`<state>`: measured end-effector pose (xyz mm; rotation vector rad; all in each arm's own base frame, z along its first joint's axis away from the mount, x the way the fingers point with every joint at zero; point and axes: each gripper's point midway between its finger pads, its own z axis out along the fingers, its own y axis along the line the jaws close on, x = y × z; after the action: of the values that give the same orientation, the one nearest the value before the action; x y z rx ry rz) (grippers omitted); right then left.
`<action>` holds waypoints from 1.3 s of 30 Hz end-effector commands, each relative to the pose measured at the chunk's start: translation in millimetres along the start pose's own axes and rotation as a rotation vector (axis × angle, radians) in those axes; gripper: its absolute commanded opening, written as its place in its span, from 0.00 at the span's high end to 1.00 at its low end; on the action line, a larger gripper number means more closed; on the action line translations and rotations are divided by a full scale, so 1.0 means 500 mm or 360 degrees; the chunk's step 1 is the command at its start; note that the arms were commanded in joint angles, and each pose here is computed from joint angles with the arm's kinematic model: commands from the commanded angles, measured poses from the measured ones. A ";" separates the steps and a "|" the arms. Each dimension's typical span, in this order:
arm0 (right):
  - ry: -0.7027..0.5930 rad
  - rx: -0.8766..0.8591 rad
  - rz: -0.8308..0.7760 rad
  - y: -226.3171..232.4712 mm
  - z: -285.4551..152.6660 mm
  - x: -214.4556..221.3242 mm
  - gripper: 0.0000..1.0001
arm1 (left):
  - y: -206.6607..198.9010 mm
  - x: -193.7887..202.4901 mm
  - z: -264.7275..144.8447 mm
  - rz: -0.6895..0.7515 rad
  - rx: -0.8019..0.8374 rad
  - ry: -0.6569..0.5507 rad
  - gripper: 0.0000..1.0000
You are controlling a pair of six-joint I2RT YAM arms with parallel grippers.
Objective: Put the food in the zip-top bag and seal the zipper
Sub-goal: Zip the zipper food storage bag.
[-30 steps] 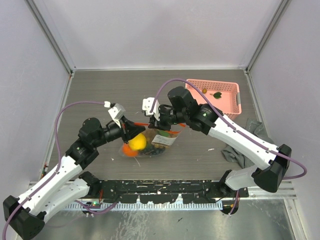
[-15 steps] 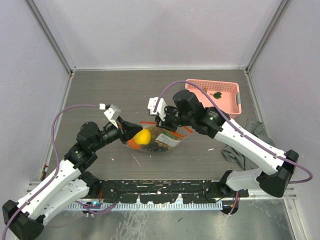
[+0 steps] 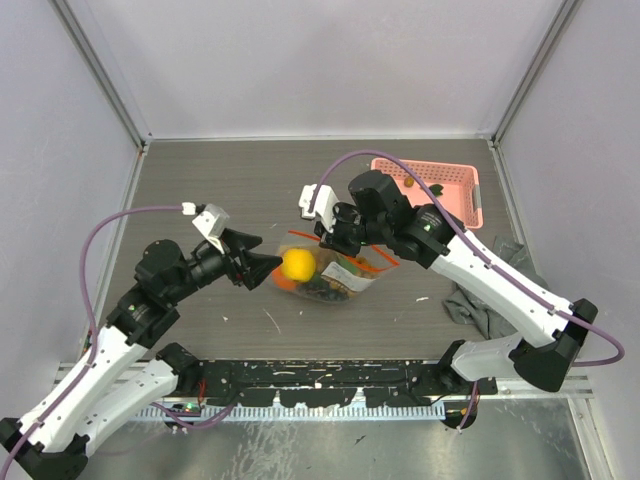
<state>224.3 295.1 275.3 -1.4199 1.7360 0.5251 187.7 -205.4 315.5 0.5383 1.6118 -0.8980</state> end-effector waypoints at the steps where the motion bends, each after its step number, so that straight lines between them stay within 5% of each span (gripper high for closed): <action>1: -0.0137 -0.0053 0.0011 0.001 0.001 -0.057 1.00 | 0.005 -0.007 -0.030 0.0195 -0.0035 0.0138 0.15; 8: -0.0174 -0.0155 0.0033 0.019 0.023 -0.065 1.00 | 0.017 0.015 0.004 0.0462 0.0065 0.0232 0.09; 21: -0.0204 -0.0270 0.0037 0.038 0.040 -0.077 1.00 | 0.026 0.045 0.076 0.0977 0.0345 0.0264 0.12; 33: -0.0192 -0.0330 0.0059 0.049 0.053 -0.075 1.00 | -0.007 0.052 0.107 0.1003 0.0578 0.0249 0.46; 39: -0.0189 -0.0341 0.0064 0.052 0.059 -0.081 1.00 | -0.024 0.075 0.107 0.0969 0.0701 0.0280 0.83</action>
<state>207.8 335.0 253.3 -1.5081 1.7543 0.7887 206.6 -249.1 250.0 1.3360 1.4195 -0.7041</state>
